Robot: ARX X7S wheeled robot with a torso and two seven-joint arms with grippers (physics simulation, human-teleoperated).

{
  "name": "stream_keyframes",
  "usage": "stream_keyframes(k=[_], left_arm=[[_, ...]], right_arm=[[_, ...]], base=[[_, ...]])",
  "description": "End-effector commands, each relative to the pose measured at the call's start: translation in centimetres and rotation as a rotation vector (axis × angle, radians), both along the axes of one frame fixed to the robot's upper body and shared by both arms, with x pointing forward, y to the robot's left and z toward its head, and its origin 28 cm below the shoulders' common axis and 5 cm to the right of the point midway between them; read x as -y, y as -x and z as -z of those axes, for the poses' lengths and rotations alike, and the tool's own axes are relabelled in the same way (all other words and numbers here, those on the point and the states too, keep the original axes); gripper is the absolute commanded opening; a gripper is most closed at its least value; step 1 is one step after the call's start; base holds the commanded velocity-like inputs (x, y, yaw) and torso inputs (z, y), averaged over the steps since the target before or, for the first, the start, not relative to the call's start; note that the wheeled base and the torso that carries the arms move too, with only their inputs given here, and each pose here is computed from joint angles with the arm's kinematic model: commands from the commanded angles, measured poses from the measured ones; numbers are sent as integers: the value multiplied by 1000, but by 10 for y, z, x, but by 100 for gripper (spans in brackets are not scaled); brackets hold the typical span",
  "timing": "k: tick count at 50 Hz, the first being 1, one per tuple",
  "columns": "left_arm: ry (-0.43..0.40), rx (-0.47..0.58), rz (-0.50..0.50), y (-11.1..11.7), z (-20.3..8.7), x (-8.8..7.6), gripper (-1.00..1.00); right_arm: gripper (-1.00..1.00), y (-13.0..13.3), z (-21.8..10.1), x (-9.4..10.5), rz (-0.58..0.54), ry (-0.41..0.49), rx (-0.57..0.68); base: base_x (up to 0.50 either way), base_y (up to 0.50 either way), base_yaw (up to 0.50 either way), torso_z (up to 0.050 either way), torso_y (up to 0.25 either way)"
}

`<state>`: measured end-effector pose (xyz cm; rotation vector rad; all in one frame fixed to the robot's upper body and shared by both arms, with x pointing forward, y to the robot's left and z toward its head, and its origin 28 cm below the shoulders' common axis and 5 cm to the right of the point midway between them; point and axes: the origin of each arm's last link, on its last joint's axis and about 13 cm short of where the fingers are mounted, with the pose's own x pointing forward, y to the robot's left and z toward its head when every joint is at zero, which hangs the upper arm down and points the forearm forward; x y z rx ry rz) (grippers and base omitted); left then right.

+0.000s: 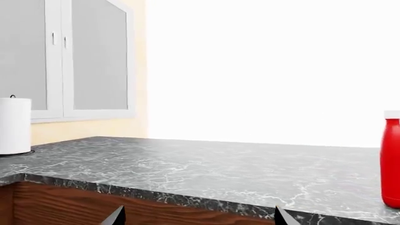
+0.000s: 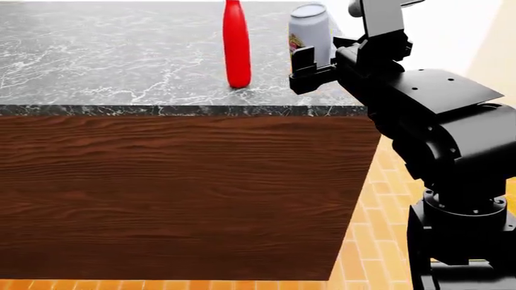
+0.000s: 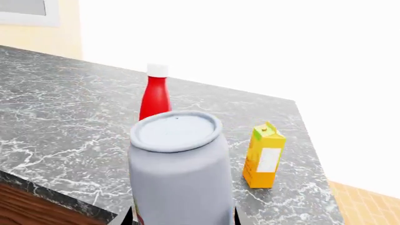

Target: Move the drinks to the dining counter.

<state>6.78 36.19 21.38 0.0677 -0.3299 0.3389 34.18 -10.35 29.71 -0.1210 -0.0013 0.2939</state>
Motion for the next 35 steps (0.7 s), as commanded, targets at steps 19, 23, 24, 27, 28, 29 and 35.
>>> stream_keyframes(k=[19, 23, 24, 27, 28, 29, 35], left_arm=[[3, 0, 2, 0, 0, 0, 100], [1, -1, 1, -1, 1, 0, 100], [0, -2, 1, -1, 1, 0, 100], [2, -2, 1, -1, 1, 0, 100], [-1, -2, 1, -1, 1, 0, 100], [2, 1, 3, -1, 1, 0, 100], [2, -2, 4, -1, 2, 0, 100]], right_arm=[[-100, 0, -4, -1, -2, 18, 17], [-100, 0, -4, -1, -3, 16, 18], [-100, 0, -4, -1, -2, 17, 17], [-100, 0, -3, -1, -4, 17, 18], [-100, 0, -3, -1, -1, 21, 19], [-100, 0, -3, -1, -1, 22, 19], [-100, 0, -2, -1, 1, 25, 16]], base=[[-2, 500, 0, 0, 1], [-2, 500, 0, 0, 0], [-2, 500, 0, 0, 10], [22, 500, 0, 0, 0], [99, 500, 0, 0, 0], [119, 501, 0, 0, 0], [248, 501, 0, 0, 0]])
